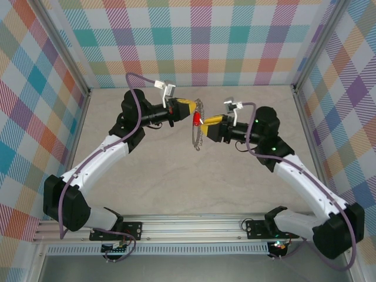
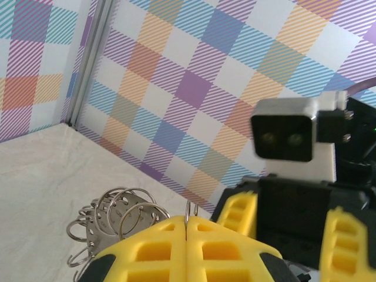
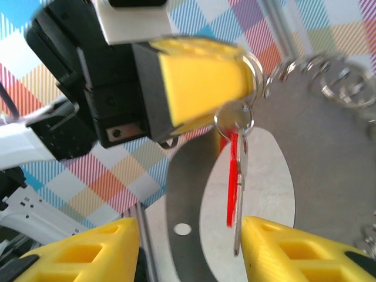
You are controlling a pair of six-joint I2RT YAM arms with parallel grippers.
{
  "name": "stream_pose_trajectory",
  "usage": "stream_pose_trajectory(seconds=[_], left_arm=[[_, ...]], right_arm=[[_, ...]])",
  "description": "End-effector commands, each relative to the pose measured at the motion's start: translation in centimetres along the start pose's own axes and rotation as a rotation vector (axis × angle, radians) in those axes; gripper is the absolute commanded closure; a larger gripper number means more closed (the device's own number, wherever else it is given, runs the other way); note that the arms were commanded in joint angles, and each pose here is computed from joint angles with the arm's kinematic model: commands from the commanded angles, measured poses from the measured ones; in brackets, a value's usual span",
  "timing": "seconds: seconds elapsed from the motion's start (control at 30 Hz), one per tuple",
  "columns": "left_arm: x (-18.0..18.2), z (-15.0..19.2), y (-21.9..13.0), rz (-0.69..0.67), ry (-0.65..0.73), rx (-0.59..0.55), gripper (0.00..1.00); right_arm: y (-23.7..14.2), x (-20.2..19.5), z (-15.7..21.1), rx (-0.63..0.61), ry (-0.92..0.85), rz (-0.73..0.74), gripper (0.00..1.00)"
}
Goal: Put the keys on the keyring
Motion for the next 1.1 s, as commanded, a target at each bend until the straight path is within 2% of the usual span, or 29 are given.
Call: stream_pose_trajectory(seconds=[0.0, 0.17, 0.4, 0.67, 1.07], left_arm=[[-2.0, -1.4, -0.7, 0.054, 0.062, -0.067, 1.00], [-2.0, -1.3, -0.8, 0.058, 0.042, -0.092, 1.00], [-1.7, -1.1, -1.2, 0.042, -0.016, -0.158, 1.00], [-2.1, -1.1, -1.6, 0.043, -0.039, -0.186, 1.00], [-2.0, -1.0, -1.7, 0.033, -0.033, -0.186, 1.00]], right_arm=[[-0.9, 0.3, -1.1, -0.086, -0.017, 0.055, 0.51], [-0.8, -0.4, -2.8, -0.242, 0.025, 0.078, 0.51], [0.9, -1.7, -3.7, -0.323, 0.084, -0.001, 0.54], [1.7, -2.1, -3.7, -0.348, 0.107, -0.057, 0.61], [3.3, -1.8, -3.7, -0.314, 0.107, -0.102, 0.67]])
Point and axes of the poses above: each hand's point on the last joint's axis, 136 mm out from that joint toward the fingers, its own y axis out along the fingers, its own x axis along the line the jaws close on, z = x × y, the point moved 7 cm from there along -y, back along the fingers, and after that the axes turned 1 degree about -y, right-handed, at the moved point
